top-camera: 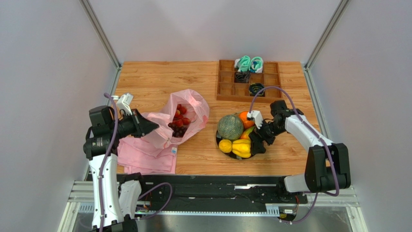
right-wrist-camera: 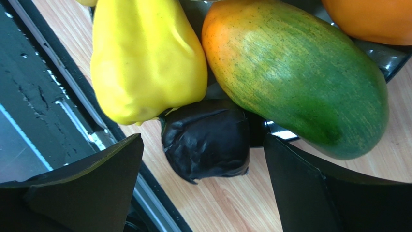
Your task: Take the fake fruits out of the plastic bag
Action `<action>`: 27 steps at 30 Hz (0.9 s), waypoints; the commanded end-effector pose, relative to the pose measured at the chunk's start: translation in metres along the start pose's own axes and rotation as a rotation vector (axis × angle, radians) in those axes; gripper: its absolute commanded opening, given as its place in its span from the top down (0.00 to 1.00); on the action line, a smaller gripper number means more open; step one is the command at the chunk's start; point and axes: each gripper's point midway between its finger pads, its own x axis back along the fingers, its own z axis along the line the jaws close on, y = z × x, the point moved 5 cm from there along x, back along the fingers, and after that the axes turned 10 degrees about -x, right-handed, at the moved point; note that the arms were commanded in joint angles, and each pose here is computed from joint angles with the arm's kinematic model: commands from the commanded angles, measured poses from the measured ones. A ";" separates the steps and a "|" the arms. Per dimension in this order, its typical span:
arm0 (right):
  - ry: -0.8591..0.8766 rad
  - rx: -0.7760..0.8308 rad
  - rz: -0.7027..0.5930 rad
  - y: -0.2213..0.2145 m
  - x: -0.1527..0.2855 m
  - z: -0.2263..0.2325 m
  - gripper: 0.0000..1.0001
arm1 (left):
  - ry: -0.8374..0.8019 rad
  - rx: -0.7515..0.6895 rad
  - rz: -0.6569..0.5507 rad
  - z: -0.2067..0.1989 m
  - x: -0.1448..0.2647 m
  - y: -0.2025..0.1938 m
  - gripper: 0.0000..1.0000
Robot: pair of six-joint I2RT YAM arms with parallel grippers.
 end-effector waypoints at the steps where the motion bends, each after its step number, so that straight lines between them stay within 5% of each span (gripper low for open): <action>1: -0.006 -0.010 -0.046 0.016 0.026 0.015 0.00 | -0.010 -0.028 -0.004 -0.001 0.000 -0.003 1.00; 8: -0.040 0.093 -0.055 0.011 0.064 0.038 0.00 | -0.016 -0.029 -0.002 -0.001 0.000 -0.004 1.00; 14: 0.039 0.154 -0.425 0.100 0.113 0.078 0.01 | -0.031 -0.039 -0.005 -0.012 0.007 -0.004 1.00; 17: 0.117 0.308 -0.524 0.156 0.114 0.128 0.09 | -0.039 -0.026 0.017 -0.015 0.009 -0.007 1.00; 22: 0.199 0.418 -0.624 0.227 0.099 0.189 0.38 | 0.025 -0.019 0.055 -0.019 0.020 -0.010 1.00; 27: 0.204 0.441 -0.516 0.266 0.016 0.218 0.50 | 0.142 -0.139 0.081 -0.033 0.048 -0.009 1.00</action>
